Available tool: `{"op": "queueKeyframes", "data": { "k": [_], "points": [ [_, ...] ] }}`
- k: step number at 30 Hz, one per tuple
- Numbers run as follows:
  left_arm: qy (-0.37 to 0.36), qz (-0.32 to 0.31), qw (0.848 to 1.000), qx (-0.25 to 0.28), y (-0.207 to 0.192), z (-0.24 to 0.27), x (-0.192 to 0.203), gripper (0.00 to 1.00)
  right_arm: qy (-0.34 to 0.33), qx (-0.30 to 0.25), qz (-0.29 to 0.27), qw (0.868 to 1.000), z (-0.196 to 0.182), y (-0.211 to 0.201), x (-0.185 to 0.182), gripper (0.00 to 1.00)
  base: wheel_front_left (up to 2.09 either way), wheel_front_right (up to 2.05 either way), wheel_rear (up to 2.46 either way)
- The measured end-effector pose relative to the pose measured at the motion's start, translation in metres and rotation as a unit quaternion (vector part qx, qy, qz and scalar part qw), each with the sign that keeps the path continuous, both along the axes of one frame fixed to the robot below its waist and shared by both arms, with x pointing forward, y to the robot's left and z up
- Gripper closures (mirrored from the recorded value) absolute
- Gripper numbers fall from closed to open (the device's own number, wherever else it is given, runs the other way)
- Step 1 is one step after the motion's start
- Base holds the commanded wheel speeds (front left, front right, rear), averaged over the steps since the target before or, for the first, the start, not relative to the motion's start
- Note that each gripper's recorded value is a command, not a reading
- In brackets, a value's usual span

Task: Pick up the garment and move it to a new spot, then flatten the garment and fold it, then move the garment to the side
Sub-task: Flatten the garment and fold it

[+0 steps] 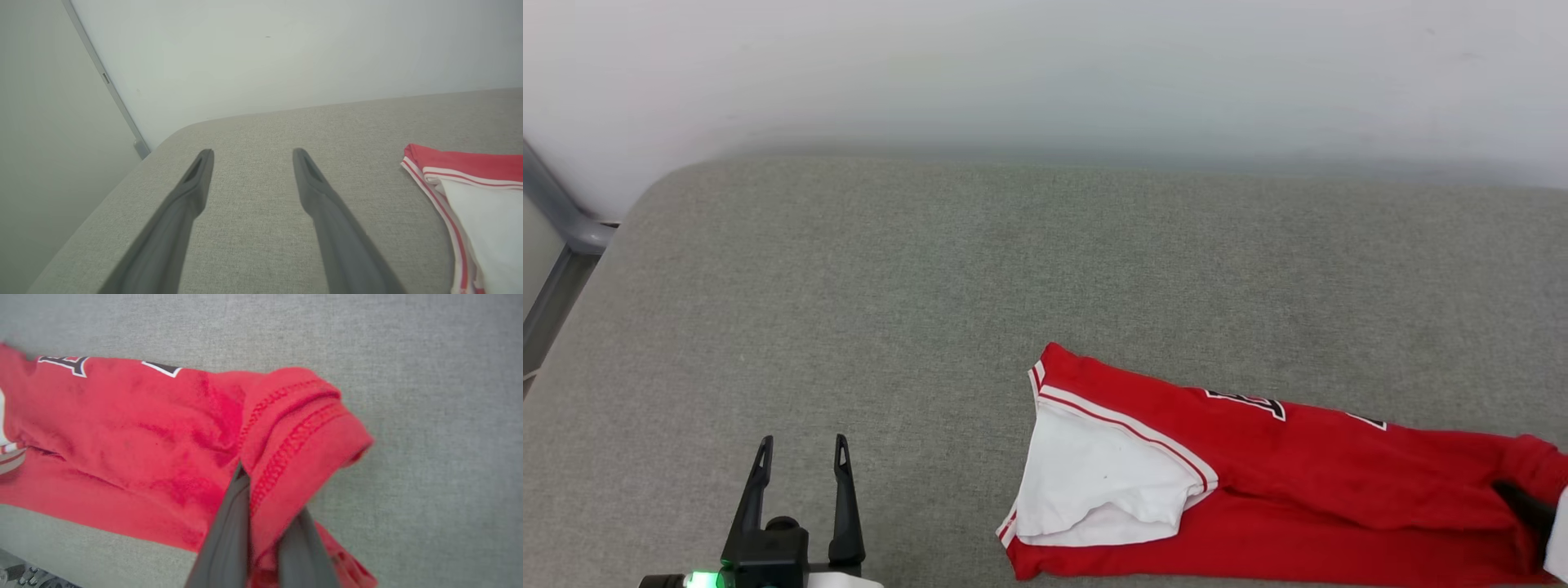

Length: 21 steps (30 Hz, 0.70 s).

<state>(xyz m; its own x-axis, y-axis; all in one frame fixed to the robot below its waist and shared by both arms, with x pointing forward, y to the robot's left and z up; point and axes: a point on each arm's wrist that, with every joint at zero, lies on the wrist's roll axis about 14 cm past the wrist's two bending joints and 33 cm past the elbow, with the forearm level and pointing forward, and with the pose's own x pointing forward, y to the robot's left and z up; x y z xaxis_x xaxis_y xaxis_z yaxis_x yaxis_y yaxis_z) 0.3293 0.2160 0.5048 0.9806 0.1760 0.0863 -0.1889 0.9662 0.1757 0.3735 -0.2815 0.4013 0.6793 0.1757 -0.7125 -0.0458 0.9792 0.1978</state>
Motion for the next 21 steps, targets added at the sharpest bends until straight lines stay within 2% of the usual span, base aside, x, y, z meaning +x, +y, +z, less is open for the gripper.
{"op": "queueKeyframes", "data": {
  "k": [7, 11, 17, 18, 21],
  "points": [
    [0.005, -0.012, 1.000, -0.006, -0.008, -0.003, 0.000, 0.00, -0.027, 0.058, 0.054, 0.997, 0.030, 0.044, 0.002, 1.00, 0.00, 0.00, 0.00],
    [0.010, -0.015, 1.000, -0.005, -0.009, -0.007, 0.001, 0.00, -0.052, 0.064, 0.100, 0.992, 0.047, 0.072, 0.007, 1.00, 0.00, 0.00, 0.00],
    [0.014, -0.017, 1.000, -0.006, -0.011, -0.009, 0.004, 0.00, -0.078, 0.089, 0.184, 0.976, 0.067, 0.143, 0.013, 1.00, 0.00, 0.00, 0.00],
    [0.017, -0.017, 1.000, -0.006, -0.011, -0.011, 0.005, 0.00, -0.083, 0.096, 0.211, 0.969, 0.071, 0.167, 0.014, 1.00, 0.00, 0.00, 0.00],
    [0.017, -0.020, 1.000, -0.006, -0.013, -0.011, 0.008, 0.00, -0.087, 0.095, 0.245, 0.961, 0.074, 0.196, 0.016, 1.00, 0.00, 0.00, 0.00]
  ]
}}
